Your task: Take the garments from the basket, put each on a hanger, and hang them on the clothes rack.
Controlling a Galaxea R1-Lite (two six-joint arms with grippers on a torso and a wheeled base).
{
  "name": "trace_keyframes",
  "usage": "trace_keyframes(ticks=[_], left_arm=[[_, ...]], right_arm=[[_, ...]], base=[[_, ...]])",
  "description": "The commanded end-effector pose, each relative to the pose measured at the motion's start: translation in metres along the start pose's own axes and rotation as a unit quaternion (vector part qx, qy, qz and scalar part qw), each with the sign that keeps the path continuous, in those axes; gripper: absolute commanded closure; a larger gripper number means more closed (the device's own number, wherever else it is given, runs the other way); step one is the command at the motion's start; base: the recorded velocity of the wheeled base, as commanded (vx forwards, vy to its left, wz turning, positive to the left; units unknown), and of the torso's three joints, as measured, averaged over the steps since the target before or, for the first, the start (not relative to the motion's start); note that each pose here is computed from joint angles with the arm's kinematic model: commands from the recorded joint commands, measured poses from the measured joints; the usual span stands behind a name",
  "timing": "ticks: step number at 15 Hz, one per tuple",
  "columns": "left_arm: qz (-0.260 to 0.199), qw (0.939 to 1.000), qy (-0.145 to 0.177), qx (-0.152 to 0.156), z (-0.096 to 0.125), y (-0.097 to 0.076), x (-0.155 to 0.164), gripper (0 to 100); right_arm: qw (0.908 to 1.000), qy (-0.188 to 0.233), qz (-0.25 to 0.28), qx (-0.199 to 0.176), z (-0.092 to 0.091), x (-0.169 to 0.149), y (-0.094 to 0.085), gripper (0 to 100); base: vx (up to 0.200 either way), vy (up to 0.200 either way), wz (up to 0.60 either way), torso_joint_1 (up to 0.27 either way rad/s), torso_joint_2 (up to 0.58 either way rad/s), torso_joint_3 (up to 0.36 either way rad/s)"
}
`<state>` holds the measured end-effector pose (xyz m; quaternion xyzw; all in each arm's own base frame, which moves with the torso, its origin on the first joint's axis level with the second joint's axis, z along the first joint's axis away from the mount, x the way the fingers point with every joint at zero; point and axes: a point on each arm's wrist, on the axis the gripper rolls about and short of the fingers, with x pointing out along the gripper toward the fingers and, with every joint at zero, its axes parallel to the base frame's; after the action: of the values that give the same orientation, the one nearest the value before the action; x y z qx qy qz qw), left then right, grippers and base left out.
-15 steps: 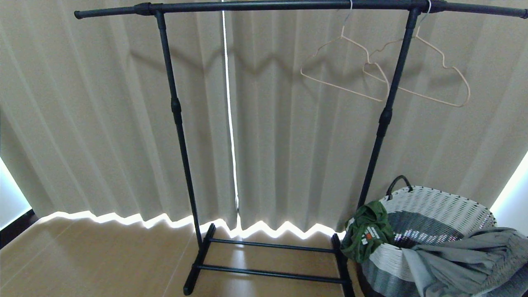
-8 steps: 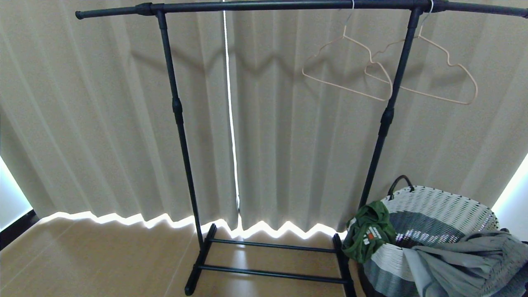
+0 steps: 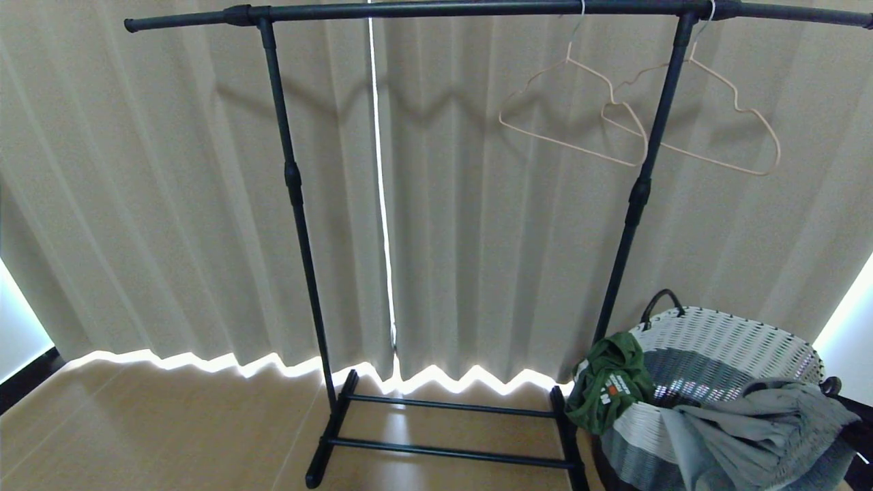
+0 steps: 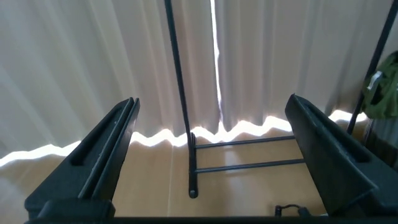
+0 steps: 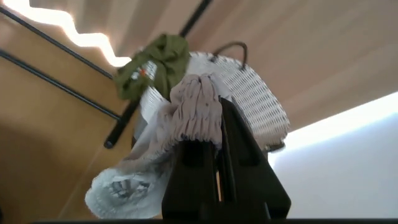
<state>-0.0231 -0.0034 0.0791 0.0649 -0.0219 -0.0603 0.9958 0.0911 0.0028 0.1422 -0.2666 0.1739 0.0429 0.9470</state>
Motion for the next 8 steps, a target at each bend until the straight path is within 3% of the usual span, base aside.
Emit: trace_keyframes(ticks=[1,3,4,5,6,8], left_arm=[[-0.004,1.0000,-0.006,0.001,0.003,0.000,-0.001,0],[-0.060,0.9980,-0.016,0.000,0.027,0.001,0.000,0],[-0.072,0.9973,-0.016,-0.004,0.044,0.003,0.003,0],[-0.072,0.9973,-0.015,-0.004,0.047,0.004,0.003,0],[-0.080,0.9968,0.004,-0.008,0.081,0.010,0.019,0],[-0.102,0.9946,0.012,-0.012,0.115,0.017,0.049,0]], right_arm=[[0.9999,-0.016,0.007,-0.002,0.008,0.001,-0.003,100],[0.9990,-0.041,0.017,0.002,0.024,0.004,-0.006,100],[0.9981,-0.055,0.027,0.008,0.033,0.005,-0.007,100],[0.9979,-0.058,0.029,0.009,0.035,0.006,-0.007,100],[0.9951,-0.086,0.046,0.020,0.057,0.011,-0.010,100],[0.9876,-0.116,0.086,0.061,0.084,0.018,-0.008,100]], base=[[0.000,0.000,0.00,0.000,0.00,0.000],[0.000,0.000,0.00,0.000,0.00,0.000],[0.000,0.000,0.00,0.000,0.00,0.000],[0.000,0.000,0.00,0.000,0.00,0.000],[0.000,0.000,0.00,0.000,0.00,0.000],[0.000,0.000,0.00,0.000,0.00,0.000]])
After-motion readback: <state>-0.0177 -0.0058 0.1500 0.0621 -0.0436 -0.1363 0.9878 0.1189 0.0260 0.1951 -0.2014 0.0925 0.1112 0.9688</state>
